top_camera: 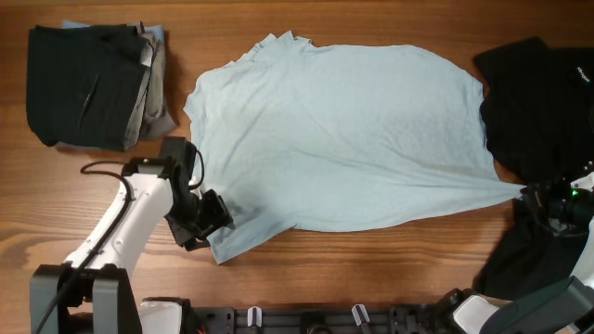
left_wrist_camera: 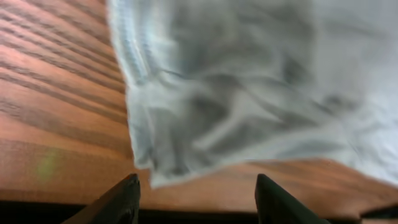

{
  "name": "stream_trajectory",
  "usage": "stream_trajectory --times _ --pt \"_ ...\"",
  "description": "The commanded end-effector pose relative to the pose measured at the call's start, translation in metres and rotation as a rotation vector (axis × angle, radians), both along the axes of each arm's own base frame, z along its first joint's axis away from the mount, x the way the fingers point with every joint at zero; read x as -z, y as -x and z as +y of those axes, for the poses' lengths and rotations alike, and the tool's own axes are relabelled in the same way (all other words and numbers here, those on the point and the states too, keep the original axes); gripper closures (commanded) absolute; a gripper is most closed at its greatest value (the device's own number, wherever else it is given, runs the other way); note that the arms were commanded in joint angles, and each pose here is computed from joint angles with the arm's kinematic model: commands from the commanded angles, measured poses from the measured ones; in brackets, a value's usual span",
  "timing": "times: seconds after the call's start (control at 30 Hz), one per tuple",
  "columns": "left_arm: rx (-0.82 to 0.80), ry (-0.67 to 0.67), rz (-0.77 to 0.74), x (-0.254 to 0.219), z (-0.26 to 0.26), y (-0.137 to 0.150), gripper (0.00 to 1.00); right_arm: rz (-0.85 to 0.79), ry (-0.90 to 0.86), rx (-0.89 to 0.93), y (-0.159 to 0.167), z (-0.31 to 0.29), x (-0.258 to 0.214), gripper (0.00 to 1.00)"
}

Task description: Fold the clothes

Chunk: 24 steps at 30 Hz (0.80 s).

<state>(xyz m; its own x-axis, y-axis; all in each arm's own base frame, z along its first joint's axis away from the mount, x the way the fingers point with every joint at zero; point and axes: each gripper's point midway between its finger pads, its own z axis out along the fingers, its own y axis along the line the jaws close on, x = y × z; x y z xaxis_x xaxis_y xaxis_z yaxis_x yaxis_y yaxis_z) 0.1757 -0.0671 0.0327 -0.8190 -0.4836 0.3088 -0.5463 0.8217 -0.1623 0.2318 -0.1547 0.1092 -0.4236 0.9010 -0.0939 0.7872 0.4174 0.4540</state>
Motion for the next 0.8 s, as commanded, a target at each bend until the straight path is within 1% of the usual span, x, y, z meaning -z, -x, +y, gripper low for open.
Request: stream_trajectory --times 0.0,0.03,0.13,0.17,0.2,0.27,0.37,0.4,0.47,0.57,0.63,0.7,0.73,0.77 --pt "-0.149 -0.05 0.037 0.013 0.015 0.006 0.41 -0.03 0.004 -0.005 -0.005 0.001 -0.008 0.95" --pt "-0.169 -0.05 0.039 0.015 0.019 0.007 0.42 -0.03 0.004 -0.005 -0.005 0.001 -0.008 0.95" --pt "-0.211 -0.046 0.032 0.019 0.027 0.006 0.53 -0.031 0.004 -0.005 -0.005 0.001 -0.008 0.95" --pt "-0.22 -0.038 0.029 0.021 0.027 0.005 0.54 -0.031 0.004 -0.004 -0.005 0.001 -0.008 0.95" --pt "-0.22 -0.028 0.024 0.021 0.026 0.005 0.53 -0.031 0.005 -0.005 -0.005 0.001 -0.008 0.95" --pt "-0.219 0.0 0.009 0.023 0.021 0.001 0.46 -0.031 0.004 -0.005 -0.005 0.001 -0.008 0.95" --pt "-0.203 -0.007 -0.01 0.027 0.02 0.0 0.45 -0.031 0.005 -0.004 -0.005 0.0 -0.008 0.95" --pt "-0.198 -0.007 -0.018 0.029 0.019 0.0 0.47 -0.031 0.005 -0.004 -0.005 0.0 -0.008 0.95" --pt "-0.194 -0.006 -0.03 0.035 0.018 0.0 0.53 -0.031 0.004 -0.005 -0.005 0.001 -0.008 0.95" --pt "-0.194 -0.01 -0.028 0.043 0.018 0.007 0.67 -0.031 0.004 -0.004 -0.005 0.001 -0.008 0.95" --pt "-0.194 -0.009 -0.031 0.046 0.018 0.009 0.71 -0.031 0.004 -0.004 -0.005 0.001 -0.008 0.95" --pt "-0.193 -0.009 -0.041 0.047 0.018 0.007 0.84 -0.031 0.004 -0.005 -0.005 0.001 -0.008 0.95" --pt "-0.193 -0.008 -0.052 0.048 0.018 0.004 0.94 -0.031 0.004 -0.005 -0.005 0.001 -0.008 0.95" --pt "-0.192 -0.007 -0.056 0.048 0.018 0.003 0.96 -0.031 0.004 -0.005 -0.005 0.001 -0.008 0.95"
